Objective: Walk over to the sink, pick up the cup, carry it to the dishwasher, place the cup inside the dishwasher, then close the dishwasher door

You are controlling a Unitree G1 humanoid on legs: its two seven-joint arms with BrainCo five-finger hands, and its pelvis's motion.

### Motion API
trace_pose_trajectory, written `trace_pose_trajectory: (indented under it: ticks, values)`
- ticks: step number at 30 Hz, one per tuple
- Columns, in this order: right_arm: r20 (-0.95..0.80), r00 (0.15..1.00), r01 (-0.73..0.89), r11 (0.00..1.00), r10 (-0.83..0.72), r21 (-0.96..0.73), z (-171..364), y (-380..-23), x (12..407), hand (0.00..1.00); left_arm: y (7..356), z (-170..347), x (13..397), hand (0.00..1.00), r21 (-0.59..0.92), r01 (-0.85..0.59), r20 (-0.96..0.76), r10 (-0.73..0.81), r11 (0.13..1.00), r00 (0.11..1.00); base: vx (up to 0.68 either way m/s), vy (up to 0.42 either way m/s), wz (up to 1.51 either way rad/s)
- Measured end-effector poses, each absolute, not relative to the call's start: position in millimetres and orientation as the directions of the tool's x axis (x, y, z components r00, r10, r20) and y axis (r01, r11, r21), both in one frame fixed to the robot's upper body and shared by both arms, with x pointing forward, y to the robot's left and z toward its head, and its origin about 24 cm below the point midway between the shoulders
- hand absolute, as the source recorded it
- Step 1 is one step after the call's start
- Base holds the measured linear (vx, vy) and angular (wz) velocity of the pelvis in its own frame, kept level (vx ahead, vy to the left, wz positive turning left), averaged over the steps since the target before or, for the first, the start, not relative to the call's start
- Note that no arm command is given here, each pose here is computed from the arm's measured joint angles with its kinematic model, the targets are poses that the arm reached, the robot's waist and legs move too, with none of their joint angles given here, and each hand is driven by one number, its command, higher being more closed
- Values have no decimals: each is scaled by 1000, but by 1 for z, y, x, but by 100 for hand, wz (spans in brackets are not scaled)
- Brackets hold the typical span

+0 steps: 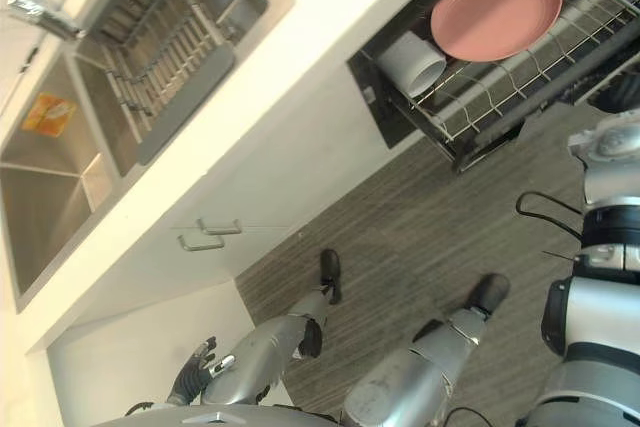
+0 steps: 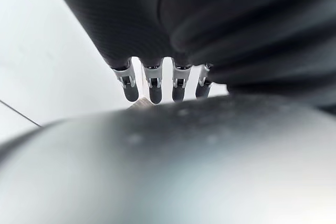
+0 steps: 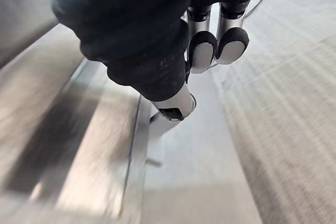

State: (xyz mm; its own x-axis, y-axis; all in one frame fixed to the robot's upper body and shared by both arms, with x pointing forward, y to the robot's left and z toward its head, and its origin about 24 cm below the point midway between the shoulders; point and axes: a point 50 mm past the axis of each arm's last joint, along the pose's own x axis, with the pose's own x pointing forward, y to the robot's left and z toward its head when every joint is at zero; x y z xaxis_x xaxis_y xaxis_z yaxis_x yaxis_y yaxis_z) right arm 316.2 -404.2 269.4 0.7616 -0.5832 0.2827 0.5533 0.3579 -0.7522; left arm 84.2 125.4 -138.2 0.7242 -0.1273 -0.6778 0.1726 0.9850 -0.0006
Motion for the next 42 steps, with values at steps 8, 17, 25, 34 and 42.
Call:
trace_pose_trajectory:
  ticks: [8,17,25,34,42]
  values:
    - [220,802,573,613,-555,-544,269,-395,334,100,125,-139,63,0,39,201,-681,-121,979,722,37,-60,55]
    - [211,810,574,663,-547,-481,248,-395,337,100,127,-139,60,0,50,201,-672,-116,978,731,-12,-94,5]
    - [147,807,589,800,-572,-117,129,-382,305,100,204,-152,48,0,-131,-516,-783,231,847,577,20,-120,-3]
    - [-541,570,741,671,-618,14,-95,-303,177,100,237,-149,80,0,-331,-741,-801,241,584,547,78,-82,8]
    - [-777,362,757,649,-514,-76,-150,-246,72,0,229,-158,73,0,-175,-739,-875,240,650,419,89,60,11]
